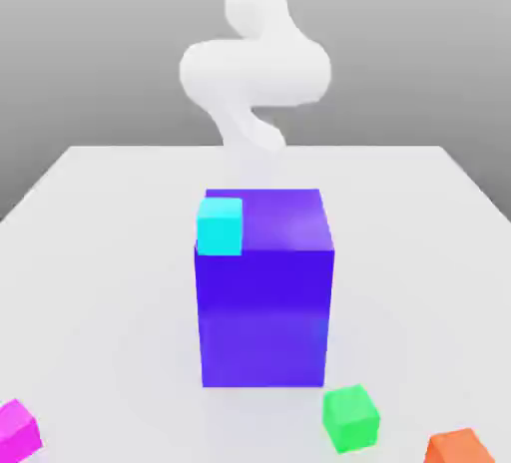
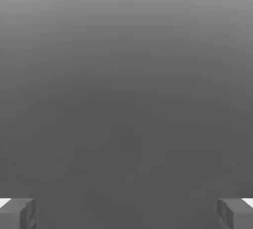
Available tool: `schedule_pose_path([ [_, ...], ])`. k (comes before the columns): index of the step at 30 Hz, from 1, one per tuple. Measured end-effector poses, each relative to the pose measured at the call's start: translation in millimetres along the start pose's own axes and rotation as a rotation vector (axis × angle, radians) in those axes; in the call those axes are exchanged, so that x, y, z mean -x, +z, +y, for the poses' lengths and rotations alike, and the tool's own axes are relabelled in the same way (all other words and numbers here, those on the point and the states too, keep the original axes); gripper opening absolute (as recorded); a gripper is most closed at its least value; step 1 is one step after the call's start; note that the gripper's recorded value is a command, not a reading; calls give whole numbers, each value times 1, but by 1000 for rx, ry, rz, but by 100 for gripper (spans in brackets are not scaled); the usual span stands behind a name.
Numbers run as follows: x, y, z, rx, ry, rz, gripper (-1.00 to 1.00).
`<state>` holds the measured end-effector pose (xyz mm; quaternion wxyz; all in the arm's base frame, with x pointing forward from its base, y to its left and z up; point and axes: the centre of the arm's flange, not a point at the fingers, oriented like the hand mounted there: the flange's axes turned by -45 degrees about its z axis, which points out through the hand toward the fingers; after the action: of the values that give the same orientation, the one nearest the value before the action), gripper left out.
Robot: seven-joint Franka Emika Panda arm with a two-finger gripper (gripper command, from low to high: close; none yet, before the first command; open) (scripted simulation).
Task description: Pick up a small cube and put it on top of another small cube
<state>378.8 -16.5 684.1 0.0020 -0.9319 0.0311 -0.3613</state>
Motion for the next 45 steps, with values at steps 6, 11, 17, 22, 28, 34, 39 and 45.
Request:
schedule_pose_path([
  [6, -1, 103, 47, 54, 114, -145, 0],
  [11, 17, 184, 93, 98, 213, -260, 0],
  [17, 61, 273, 156, 154, 342, -396, 0],
  [22, 117, 339, 207, 200, 451, -508, 0],
  [28, 202, 407, 257, 248, 571, -642, 0],
  [34, 279, 468, 280, 270, 626, -701, 0],
  [39, 286, 476, 280, 270, 627, -701, -100],
  [45, 262, 449, 280, 270, 627, -702, -100],
])
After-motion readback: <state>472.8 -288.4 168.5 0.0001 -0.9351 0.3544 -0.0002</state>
